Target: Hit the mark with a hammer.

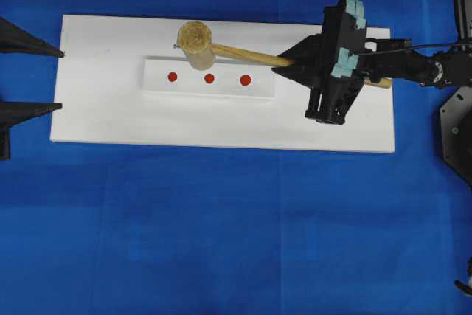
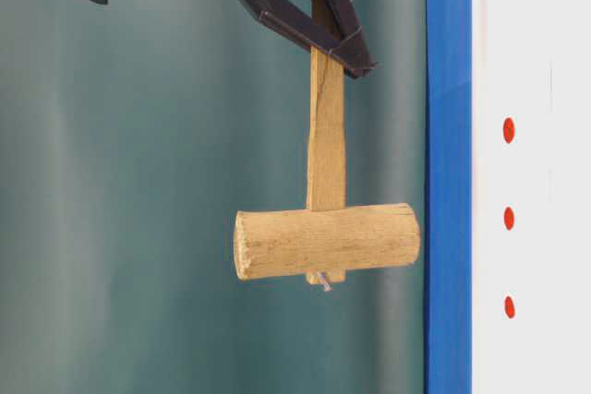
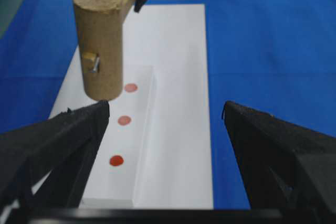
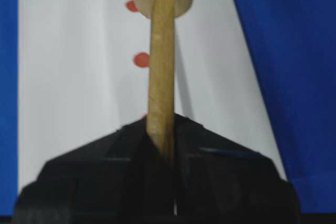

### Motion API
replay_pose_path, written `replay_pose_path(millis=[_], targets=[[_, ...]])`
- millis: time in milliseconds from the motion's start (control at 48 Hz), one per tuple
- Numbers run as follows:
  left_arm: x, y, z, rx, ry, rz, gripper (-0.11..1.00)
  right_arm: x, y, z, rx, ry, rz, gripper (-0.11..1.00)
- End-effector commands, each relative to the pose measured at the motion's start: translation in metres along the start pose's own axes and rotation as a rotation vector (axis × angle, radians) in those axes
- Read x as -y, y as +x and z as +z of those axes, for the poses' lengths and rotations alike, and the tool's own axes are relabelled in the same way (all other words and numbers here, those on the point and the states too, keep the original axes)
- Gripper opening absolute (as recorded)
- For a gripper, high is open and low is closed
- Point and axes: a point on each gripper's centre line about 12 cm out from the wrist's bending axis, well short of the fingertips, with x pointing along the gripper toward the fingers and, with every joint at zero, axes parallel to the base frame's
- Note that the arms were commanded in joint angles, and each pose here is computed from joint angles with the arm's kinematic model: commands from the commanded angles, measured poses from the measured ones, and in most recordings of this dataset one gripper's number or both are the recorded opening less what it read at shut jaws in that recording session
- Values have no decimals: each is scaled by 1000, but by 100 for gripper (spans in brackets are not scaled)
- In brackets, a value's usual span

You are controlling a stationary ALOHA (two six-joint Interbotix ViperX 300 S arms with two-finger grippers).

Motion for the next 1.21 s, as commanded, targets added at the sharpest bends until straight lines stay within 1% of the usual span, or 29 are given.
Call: replay_pose_path(millis=[0,125,229,250,313,354,396,521,625,855,1021,1188], targets=[[-1,1,4,6,-4,5,87,0,-6,12,43,4,-2,2],[-1,1,4,6,-7,5,87,-2,-2,6,19,6,2,2],[-1,1,3,4,-7,5,87,-1,11,-17,-60,9,-9,2],[-1,1,4,6,-7,5,87,-1,18,-27,-95,18,-16,2],[-1,2,2,0,-7,4,87,-1,30,-45,-164,41,-27,2],[-1,2,2,0,-9,4,87,-2,36,-52,-193,50,-29,2],[-1,2,2,0,-9,4,87,-5,38,-54,-204,50,-21,2],[-1,0,2,-2,-9,4,87,-6,35,-47,-177,51,-20,2],[-1,0,1,-13,-9,3,87,-3,27,-36,-131,49,-32,2],[-1,0,0,-16,-9,3,87,0,-9,-13,-14,54,-16,2],[-1,0,0,-22,-7,3,87,6,-39,-13,50,64,-12,2],[-1,0,-1,-23,-7,3,87,9,-58,-17,88,71,-8,2]])
